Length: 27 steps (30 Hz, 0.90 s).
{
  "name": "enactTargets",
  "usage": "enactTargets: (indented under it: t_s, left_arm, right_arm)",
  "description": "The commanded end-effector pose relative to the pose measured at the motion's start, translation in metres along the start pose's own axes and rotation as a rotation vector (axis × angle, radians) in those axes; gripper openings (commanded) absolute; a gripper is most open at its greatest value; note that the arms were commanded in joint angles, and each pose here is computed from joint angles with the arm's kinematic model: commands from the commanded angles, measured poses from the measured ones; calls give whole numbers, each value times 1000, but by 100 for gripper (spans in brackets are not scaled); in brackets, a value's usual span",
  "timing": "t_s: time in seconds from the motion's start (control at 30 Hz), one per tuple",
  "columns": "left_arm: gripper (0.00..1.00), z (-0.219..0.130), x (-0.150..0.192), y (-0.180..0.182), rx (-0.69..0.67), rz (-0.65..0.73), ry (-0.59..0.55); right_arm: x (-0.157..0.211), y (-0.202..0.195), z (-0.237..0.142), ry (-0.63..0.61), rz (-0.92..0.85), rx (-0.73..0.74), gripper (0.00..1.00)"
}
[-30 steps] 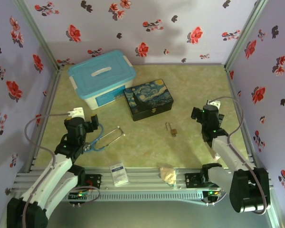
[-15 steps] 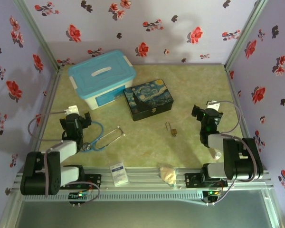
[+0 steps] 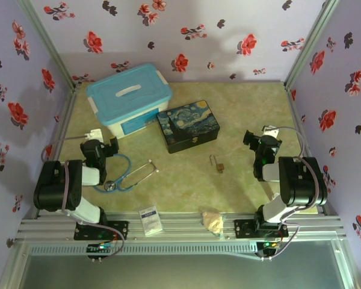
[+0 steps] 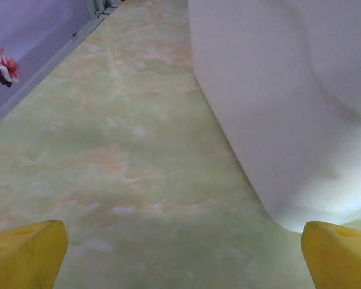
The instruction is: Unlock a padlock with a key
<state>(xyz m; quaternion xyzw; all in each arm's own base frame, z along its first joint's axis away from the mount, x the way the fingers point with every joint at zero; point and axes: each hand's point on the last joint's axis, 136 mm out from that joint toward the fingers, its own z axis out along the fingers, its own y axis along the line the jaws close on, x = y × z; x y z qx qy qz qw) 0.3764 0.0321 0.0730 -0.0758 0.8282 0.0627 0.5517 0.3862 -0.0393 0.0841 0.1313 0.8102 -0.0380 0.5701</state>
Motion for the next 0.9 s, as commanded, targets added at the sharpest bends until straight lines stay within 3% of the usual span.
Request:
enactTargets:
  t_s: [0.0,0.87]
  left_arm:
    - [100,8,-28,-5,20,19,-65]
    - [100,9,-28,-10,40,38,-54]
  right_arm:
    - [-4,4,3,-2,-8,-18,99]
    - [-5,8,3,-2,-27,-18,99]
